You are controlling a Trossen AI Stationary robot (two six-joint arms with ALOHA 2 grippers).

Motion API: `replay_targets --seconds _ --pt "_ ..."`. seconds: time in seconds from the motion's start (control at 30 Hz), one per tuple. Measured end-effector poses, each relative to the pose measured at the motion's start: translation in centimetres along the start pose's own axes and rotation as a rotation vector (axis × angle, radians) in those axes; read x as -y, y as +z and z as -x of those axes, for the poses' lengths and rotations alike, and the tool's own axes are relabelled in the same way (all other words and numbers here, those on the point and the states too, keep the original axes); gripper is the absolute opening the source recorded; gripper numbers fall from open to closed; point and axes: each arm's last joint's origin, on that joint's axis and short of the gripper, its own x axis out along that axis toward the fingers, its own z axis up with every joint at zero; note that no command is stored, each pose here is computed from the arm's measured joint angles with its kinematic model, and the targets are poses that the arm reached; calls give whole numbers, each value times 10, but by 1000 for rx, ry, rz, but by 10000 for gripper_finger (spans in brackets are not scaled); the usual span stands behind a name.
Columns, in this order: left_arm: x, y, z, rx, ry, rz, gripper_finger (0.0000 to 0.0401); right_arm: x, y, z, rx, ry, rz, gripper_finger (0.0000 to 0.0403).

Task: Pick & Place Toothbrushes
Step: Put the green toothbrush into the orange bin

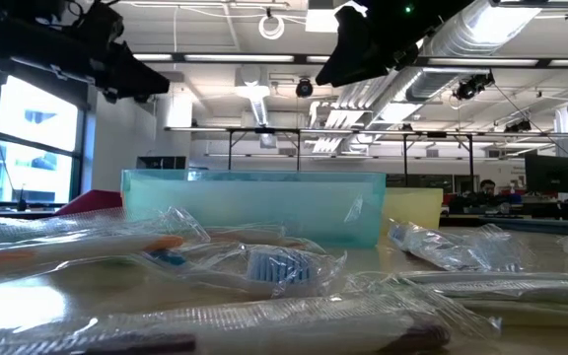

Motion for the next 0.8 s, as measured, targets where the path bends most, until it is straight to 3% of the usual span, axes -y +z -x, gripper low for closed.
replay_targets --seconds 0.23,0.53,0.8 --pt "2 4 8 41 -55 -91 125 0 0 0 -4 0 5 235" --pt "4 0 8 4 -123 -89 125 0 -1 0 -4 0 11 235" --pt "3 -3 7 -22 -118 -104 125 0 0 0 -4 0 11 235"
